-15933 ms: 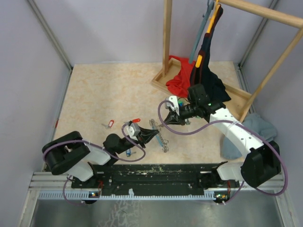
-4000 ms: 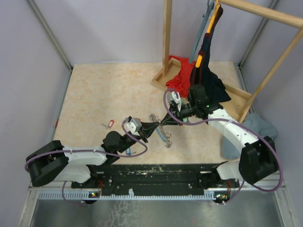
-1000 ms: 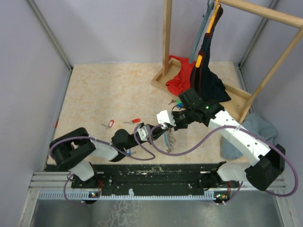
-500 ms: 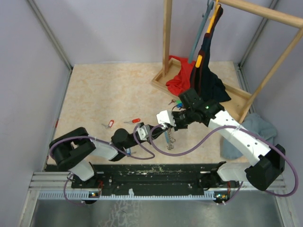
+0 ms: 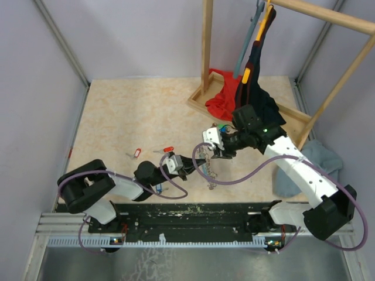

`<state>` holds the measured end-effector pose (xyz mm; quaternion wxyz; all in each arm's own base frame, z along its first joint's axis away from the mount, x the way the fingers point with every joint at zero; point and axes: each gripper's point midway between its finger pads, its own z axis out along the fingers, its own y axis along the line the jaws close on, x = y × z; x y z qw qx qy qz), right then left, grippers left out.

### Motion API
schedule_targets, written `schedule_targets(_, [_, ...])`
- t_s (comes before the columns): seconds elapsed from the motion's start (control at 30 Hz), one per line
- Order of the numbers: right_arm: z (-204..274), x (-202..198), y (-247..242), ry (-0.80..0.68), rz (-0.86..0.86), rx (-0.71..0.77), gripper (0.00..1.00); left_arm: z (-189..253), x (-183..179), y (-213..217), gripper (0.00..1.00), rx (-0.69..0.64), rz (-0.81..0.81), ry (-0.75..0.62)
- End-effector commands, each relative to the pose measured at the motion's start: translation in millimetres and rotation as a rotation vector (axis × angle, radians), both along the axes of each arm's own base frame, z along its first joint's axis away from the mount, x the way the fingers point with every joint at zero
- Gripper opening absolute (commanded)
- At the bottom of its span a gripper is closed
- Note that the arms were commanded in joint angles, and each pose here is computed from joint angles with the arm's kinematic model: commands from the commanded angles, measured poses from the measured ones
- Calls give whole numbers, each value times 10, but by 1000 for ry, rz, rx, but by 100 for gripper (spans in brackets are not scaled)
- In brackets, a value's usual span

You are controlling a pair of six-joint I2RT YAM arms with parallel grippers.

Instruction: Remove the keys from the keyring

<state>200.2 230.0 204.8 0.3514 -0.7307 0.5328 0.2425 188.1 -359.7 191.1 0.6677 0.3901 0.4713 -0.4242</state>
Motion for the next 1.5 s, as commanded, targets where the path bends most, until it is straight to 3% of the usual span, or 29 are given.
schedule_targets(0.0, [421,-37,11,24,17,192,37,413,-17,143,0,-159,24,-39])
schedule_targets(0.27, [592,-174,113,181,78,358,41,668,-31,291,0,-292,48,-31])
schedule_targets(0.6, [589,-158,207,304,79,425,40,1081,-23,442,0,-414,81,-49])
schedule_targets(1.47, [571,-68,267,393,47,479,32,1523,-130,565,0,-523,54,-104])
